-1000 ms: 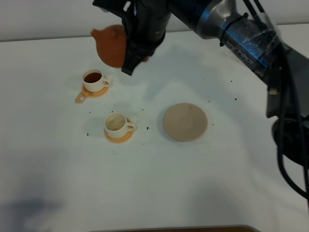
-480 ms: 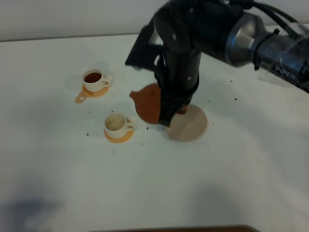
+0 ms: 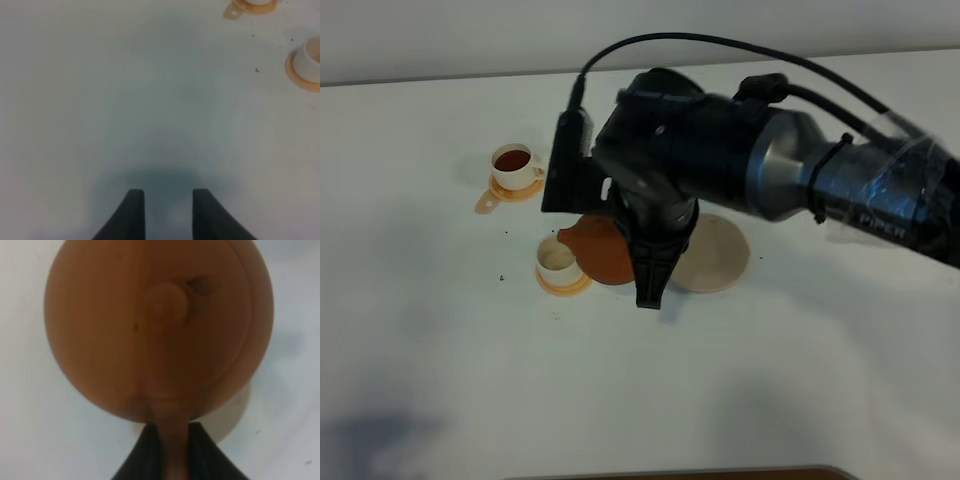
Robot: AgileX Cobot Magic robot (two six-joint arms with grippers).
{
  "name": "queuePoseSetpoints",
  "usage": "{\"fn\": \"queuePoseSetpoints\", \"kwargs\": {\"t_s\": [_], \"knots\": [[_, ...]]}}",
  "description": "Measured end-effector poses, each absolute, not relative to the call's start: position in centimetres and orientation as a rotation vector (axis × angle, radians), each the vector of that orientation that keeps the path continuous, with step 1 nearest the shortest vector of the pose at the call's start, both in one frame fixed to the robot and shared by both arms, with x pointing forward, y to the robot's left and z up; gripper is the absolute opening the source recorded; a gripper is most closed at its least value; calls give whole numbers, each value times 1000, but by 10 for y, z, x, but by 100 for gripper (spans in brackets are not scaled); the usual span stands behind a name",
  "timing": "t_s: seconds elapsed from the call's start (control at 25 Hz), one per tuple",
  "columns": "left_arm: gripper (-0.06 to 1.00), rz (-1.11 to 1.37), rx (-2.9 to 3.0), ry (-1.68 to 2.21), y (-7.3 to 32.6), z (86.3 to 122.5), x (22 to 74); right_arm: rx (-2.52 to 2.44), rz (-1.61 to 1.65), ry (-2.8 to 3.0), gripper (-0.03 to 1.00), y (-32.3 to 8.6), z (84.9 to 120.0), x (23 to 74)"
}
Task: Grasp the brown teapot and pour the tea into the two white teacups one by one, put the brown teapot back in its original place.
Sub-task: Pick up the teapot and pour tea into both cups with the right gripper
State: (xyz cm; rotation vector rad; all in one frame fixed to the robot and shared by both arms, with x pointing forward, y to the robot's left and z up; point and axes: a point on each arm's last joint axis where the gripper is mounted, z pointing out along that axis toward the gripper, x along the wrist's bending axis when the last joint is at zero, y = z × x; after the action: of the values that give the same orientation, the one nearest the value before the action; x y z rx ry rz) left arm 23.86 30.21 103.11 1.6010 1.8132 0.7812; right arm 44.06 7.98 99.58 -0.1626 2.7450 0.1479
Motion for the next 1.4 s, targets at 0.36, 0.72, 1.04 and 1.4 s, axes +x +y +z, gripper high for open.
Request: {"fn": "queuePoseSetpoints", "kwargs": {"t_s": [0.36, 0.72, 1.04, 1.4], "knots": [[28, 781, 1601, 1813, 302, 1031, 239, -335, -26, 2597, 13, 91, 962, 448], [28, 781, 1601, 1813, 302, 1031, 239, -393, -47, 2520, 13, 96, 958, 447], [28, 781, 1601, 1813, 302, 1031, 239, -498, -63, 2406, 13, 104, 963, 441], [28, 781, 1601, 1813, 302, 1031, 239, -607, -138, 2309, 13, 112, 952, 434]]}}
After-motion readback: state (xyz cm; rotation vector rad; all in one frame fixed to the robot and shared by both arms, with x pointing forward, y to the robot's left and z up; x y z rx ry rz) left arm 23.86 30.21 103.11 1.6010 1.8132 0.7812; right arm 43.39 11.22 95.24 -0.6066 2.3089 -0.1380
